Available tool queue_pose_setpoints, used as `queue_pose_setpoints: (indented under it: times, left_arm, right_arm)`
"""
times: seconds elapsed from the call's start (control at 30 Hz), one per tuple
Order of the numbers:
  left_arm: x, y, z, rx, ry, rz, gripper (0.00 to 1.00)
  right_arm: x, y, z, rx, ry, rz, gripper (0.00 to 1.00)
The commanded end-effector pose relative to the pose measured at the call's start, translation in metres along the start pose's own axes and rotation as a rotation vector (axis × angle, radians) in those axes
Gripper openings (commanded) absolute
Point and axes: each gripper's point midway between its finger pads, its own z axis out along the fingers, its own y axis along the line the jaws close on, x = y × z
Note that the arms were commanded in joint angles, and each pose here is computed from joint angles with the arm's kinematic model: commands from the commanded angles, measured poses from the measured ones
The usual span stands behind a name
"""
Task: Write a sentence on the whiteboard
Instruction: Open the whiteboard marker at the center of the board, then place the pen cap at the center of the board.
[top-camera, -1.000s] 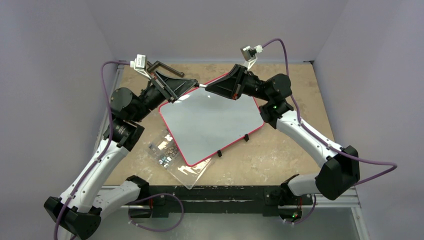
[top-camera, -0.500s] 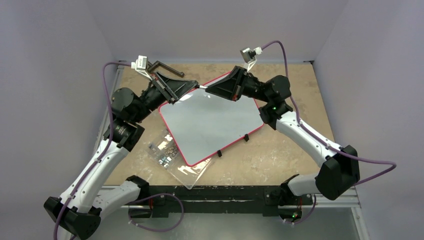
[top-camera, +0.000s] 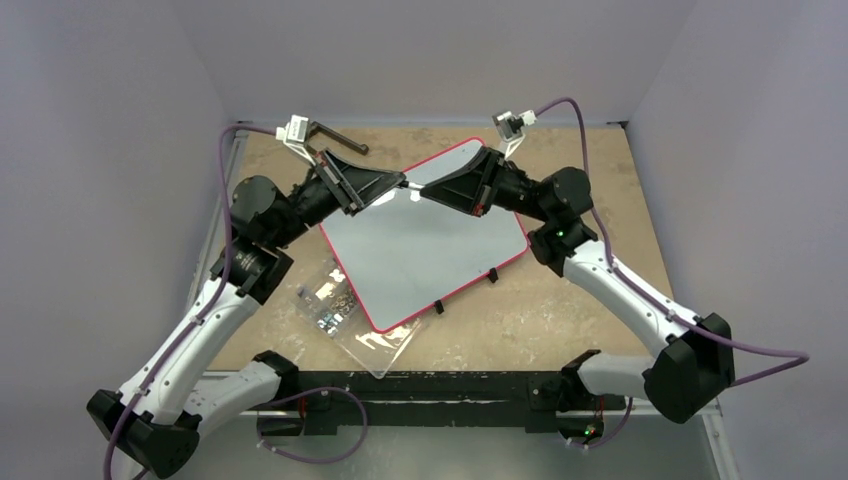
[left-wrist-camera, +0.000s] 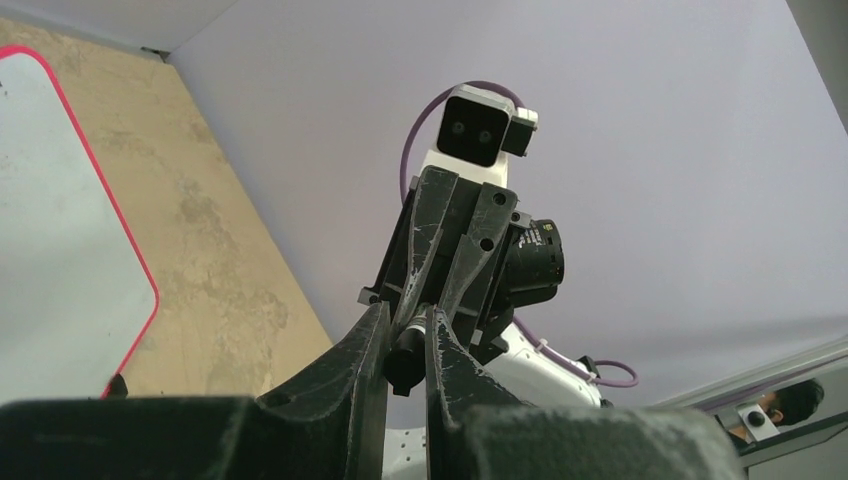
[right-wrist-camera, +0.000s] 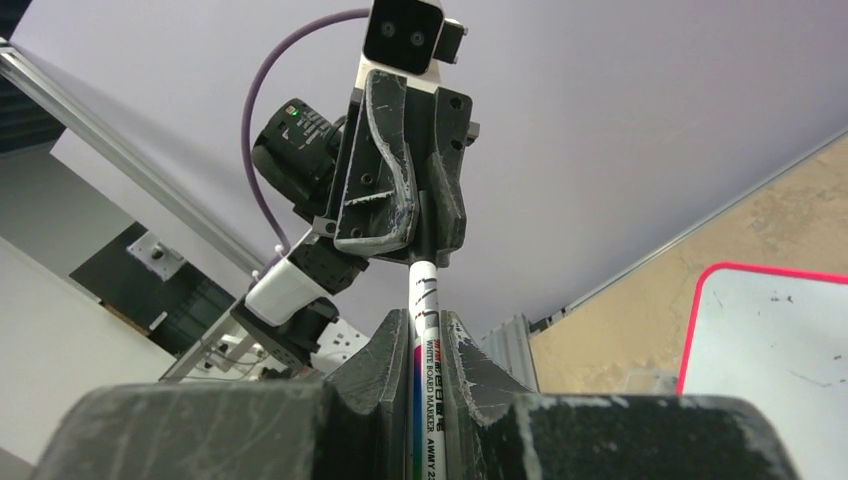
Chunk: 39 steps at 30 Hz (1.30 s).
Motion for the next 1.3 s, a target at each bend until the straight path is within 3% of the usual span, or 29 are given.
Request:
queue_pose_setpoints:
  times: [0.0,0.33,0.43,0.5,0.63,0.73,1.27]
  left_arm:
    - [-0.041,-0.018,-0.002,0.000,-0.156,0.077,0.00]
    - [-0.045,-0.012,0.004,-0.022,-0.171,0.057,0.00]
    - [-0.040,-0.003,0.010,-0.044,-0.137,0.063,0.00]
    - [-0.030,0.008,0.016,-0.056,-0.087,0.063,0.00]
    - [0.000,0.039,0.033,-0.100,0.005,0.055,0.00]
    - [0.027,0.058,0.048,-0.128,0.076,0.065,0.00]
    - [0.205,0.129,0.134,-0.131,0.505,0.098,0.00]
  right_arm:
    - [-0.015,0.022,-0.022,-0.020,-0.045,-0.094,0.00]
    - [-0.015,0.021,-0.046,0.038,-0.053,-0.125,0.00]
    - [-0.027,0.006,-0.054,0.189,-0.083,-0.213,0.00]
    - [-0.040,-0.016,-0.066,0.386,-0.129,-0.247,0.00]
    - [-0.071,-0.021,-0.097,0.626,-0.269,-0.323,0.00]
    - [-0.089,-0.010,-0.115,0.709,-0.359,-0.381,0.00]
    - [-0.114,0.020,-0.122,0.741,-0.405,-0.484,0.00]
